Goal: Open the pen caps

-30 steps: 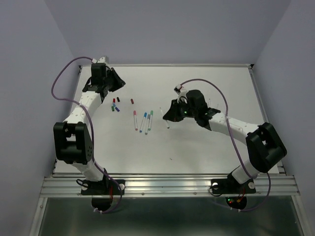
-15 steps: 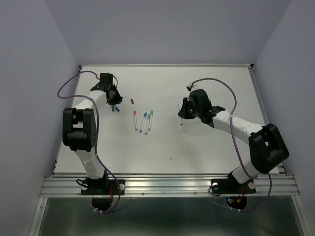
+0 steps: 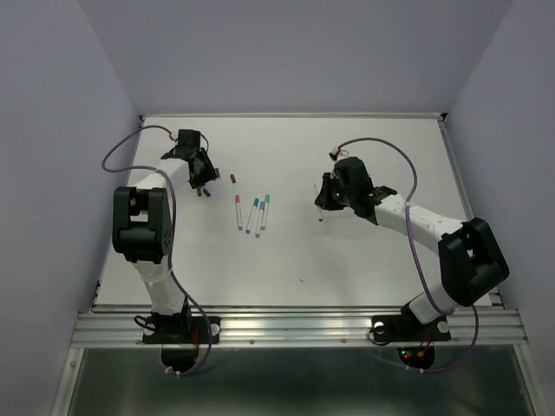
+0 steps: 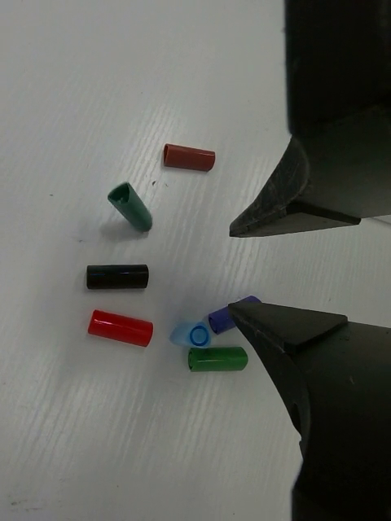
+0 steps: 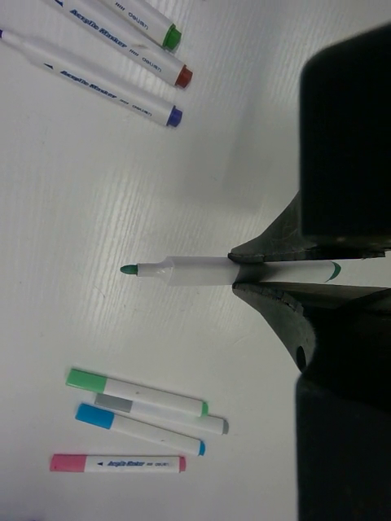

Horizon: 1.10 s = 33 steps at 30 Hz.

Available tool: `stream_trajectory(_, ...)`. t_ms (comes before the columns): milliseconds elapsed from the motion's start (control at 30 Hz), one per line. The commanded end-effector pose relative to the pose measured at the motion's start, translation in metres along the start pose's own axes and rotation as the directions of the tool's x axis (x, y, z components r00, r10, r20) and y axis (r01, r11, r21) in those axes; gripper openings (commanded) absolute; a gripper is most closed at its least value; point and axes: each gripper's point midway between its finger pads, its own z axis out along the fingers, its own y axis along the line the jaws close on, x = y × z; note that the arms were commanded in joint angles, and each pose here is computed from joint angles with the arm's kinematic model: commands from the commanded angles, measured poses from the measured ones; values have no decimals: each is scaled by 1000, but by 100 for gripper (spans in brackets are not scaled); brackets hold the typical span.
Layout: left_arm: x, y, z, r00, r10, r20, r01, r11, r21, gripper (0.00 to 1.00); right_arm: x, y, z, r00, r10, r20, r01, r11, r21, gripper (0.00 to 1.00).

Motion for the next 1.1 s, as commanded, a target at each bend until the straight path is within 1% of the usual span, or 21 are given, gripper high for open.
stream_trajectory(0,-21,-7,-9,999,9,50,-10,1000,13,51,-25,-6,-5,998,11,66,-14,999,44,1)
stream_trajectory(67,-23,-11,-16,998,12,62,-14,999,33,52,-29,-15,-8,996,20,81,-26,996,80,1)
stream_trajectory(100,-26,-12,-19,997,11,71,-14,999,38,55,-30,-16,-9,996,21,86,-29,996,89,1)
stream_trajectory(233,-28,-23,-35,996,15,88,-24,994,103,60,-36,-43,-14,993,32,115,-58,972,228,1)
stream_trajectory(300,-34,-29,-47,993,17,113,-32,990,134,62,-41,-57,-17,991,39,128,-74,957,281,1)
stream_trajectory(333,-36,-33,-55,992,20,127,-41,986,161,68,-43,-68,-18,990,44,136,-87,942,323,1)
stream_trajectory(367,-37,-35,-59,991,23,133,-46,984,174,71,-44,-70,-18,989,43,139,-89,937,338,1)
stream_trajectory(400,-39,-38,-64,989,23,144,-51,980,192,78,-45,-78,-19,989,48,143,-97,928,359,1)
stream_trajectory(467,-41,-46,-77,986,28,166,-68,968,240,85,-45,-86,-16,989,50,140,-101,917,386,1)
stream_trajectory(500,-44,-49,-82,983,30,179,-76,963,258,91,-46,-90,-15,989,48,138,-100,914,394,2)
stream_trajectory(600,-47,-55,-97,978,32,205,-93,950,296,95,-58,-92,-9,990,14,144,-73,906,416,3)
stream_trajectory(633,-49,-57,-100,976,30,215,-96,948,302,99,-58,-98,-2,992,8,130,-64,899,433,3)
stream_trajectory(733,-51,-59,-109,972,28,233,-104,941,321,99,-75,-100,8,991,-2,136,-57,903,425,3)
stream_trajectory(833,-50,-58,-113,970,26,241,-105,941,321,99,-74,-108,28,994,12,104,-56,900,432,4)
stream_trajectory(933,-50,-56,-113,970,28,243,-106,944,312,99,-76,-107,38,995,18,98,-59,904,424,7)
stream_trajectory(967,-50,-55,-113,970,29,243,-106,946,306,99,-74,-113,43,996,27,88,-63,899,434,9)
stream_trajectory(1067,-50,-55,-113,969,29,244,-106,945,308,99,-75,-113,48,996,28,85,-62,900,432,10)
